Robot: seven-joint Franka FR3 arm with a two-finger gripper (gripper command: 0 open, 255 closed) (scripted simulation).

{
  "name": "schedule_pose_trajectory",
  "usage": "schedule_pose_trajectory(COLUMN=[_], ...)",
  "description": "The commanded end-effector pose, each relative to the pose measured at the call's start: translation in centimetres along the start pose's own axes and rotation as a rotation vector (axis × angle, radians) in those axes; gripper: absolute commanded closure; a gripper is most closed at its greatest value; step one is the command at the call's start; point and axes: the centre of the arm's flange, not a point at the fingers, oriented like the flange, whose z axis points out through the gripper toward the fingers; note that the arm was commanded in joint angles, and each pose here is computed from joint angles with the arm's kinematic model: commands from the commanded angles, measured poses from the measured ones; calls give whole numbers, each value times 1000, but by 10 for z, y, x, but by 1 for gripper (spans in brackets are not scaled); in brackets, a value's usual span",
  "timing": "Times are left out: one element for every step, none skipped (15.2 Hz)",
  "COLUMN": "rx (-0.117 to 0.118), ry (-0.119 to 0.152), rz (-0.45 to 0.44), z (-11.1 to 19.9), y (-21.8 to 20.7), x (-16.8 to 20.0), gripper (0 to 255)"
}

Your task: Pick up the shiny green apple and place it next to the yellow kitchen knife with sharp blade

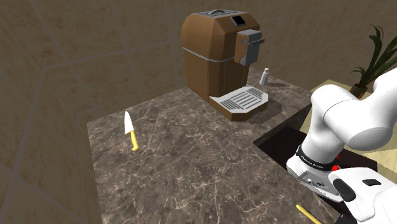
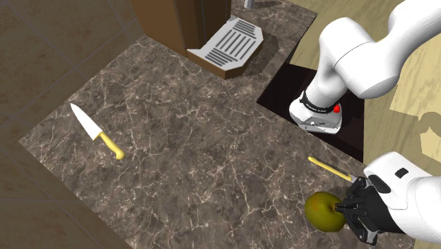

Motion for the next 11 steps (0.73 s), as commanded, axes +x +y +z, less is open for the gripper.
schedule_pose_trajectory(rx=[1,1,1,1,1,1,1,1,1,1,1], ry=[0,0,0,0,0,0,0,0,0,0,0], rz=[0,0,0,0,0,0,0,0,0,0,0], z=[3,3,3,3,3,3,3,3,3,3,3], y=[0,0,0,0,0,0,0,0,0,0,0], x=[-1,-1,-1,-1,-1,-1,-1,-1,-1,-1,-1], gripper=[255,255,255,255,255,255,255,0,0,0,0])
